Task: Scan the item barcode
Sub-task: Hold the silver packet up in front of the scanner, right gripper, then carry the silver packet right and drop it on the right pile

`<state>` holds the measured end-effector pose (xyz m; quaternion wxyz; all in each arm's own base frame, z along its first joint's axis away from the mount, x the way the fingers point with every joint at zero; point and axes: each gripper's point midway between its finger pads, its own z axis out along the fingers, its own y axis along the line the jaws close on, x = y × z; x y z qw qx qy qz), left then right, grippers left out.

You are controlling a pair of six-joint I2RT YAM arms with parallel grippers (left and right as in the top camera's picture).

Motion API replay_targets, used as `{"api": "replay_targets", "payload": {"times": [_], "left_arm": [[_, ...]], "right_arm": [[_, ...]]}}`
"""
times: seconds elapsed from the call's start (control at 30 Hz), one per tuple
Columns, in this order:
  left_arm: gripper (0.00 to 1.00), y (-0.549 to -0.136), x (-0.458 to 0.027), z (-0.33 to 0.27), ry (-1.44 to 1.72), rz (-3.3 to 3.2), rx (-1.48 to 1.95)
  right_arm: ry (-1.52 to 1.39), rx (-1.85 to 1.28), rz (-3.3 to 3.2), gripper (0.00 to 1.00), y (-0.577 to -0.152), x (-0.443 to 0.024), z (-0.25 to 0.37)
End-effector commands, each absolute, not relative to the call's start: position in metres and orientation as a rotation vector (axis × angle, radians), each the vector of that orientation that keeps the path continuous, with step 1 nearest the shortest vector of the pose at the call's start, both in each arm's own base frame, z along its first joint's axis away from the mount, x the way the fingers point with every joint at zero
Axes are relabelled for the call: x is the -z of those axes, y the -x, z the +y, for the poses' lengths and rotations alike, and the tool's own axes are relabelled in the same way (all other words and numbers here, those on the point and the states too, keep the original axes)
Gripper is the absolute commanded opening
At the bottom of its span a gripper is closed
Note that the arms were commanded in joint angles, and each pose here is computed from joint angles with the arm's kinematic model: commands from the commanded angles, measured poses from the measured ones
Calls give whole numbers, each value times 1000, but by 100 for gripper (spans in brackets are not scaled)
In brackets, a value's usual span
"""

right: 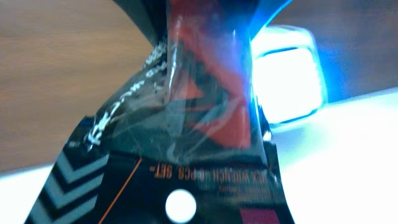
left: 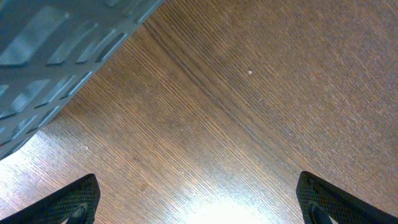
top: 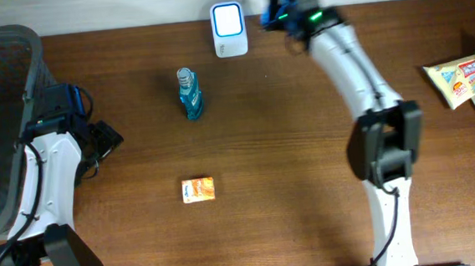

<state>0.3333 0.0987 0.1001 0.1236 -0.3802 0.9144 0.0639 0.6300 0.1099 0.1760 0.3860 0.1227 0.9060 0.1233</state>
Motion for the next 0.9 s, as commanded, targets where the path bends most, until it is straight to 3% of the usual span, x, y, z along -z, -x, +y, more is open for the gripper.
{"api": "replay_targets", "payload": {"times": [0.0,0.2,0.4,0.67,0.87], "left_arm": [[99,-330,-95,101,1129,2676,-195],[99,-330,-95,101,1129,2676,-195],[99,-330,-95,101,1129,2676,-195],[99,-330,-95,101,1129,2676,-195],[99,-330,-95,101,1129,2676,-195]], "right_arm": [[-602,-255,2188,26,-619,-246,-8],[-1053,-56,2292,26,-543,-200,-185],[-1447,150,2279,26,-446,-158,-310],[-1730,283,2269,27,-361,-103,-372],[-1864,420,2236,27,-310,-96,-400]]}}
